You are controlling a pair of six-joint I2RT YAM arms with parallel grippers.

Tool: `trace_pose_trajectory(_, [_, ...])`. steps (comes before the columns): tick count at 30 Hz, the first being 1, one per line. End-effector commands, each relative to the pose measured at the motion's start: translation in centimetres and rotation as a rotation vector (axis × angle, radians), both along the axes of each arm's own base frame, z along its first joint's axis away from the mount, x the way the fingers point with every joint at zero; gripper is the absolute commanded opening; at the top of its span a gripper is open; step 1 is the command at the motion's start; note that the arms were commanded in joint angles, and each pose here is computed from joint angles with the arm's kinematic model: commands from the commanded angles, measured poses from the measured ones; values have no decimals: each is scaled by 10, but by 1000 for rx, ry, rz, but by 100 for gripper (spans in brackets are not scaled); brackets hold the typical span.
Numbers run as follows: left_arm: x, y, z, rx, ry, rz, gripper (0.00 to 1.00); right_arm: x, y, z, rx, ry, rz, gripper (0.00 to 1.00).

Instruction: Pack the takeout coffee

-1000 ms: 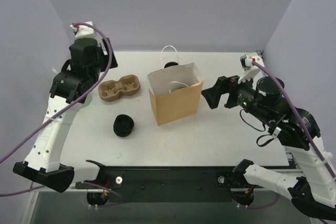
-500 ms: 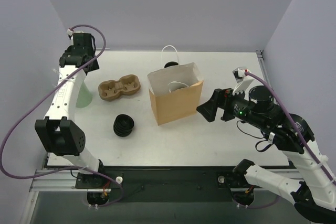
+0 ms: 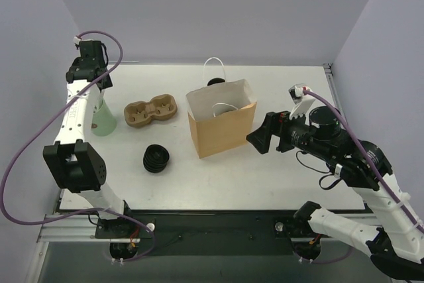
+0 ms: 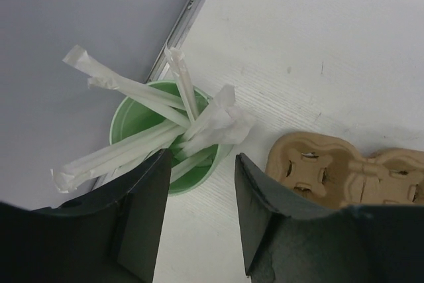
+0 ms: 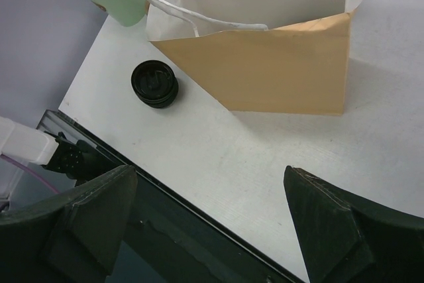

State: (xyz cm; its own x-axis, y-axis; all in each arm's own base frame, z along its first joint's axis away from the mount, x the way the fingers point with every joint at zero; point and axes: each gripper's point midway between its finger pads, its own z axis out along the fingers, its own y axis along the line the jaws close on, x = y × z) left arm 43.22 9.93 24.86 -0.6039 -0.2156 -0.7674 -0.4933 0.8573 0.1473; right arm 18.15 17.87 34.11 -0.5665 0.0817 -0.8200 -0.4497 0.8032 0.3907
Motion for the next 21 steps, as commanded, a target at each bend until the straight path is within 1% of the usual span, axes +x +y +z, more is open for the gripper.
trace_pose_trajectory(1, [24, 11, 21, 14, -88, -11, 52, 4, 1, 5, -11, -22, 8, 100])
trace_pose_trajectory(5, [32, 16, 13, 5, -86, -8, 51, 9, 5, 5, -26, -19, 13, 100])
trace_pose_trajectory(9, [39, 20, 6, 7, -73, -5, 47, 13, 8, 3, -42, -15, 19, 100])
trace_pose_trajectory(12, [42, 22, 4, 7, -73, -2, 38, 16, 10, 1, -54, -12, 19, 100])
trace_pose_trajectory(13, [43, 23, 3, 10, -70, -3, 30, 17, 10, 1, -57, -13, 19, 100])
trace_pose_trajectory(14, [42, 24, 4, 13, -69, 2, 26, 18, 10, 0, -63, -12, 18, 100])
trace_pose_trajectory(17, [39, 28, 13, 32, -71, 23, 21, 21, 11, 0, -73, -16, 16, 100])
trace_pose_trajectory(19, [35, 31, 20, 48, -77, 39, 15, 22, 10, 1, -81, -23, 17, 100])
trace_pose_trajectory(20, [33, 32, 25, 55, -85, 44, 9, 23, 11, 1, -84, -23, 20, 100])
trace_pose_trajectory(21, [31, 33, 29, 61, -88, 49, 7, 24, 11, 1, -88, -25, 21, 100])
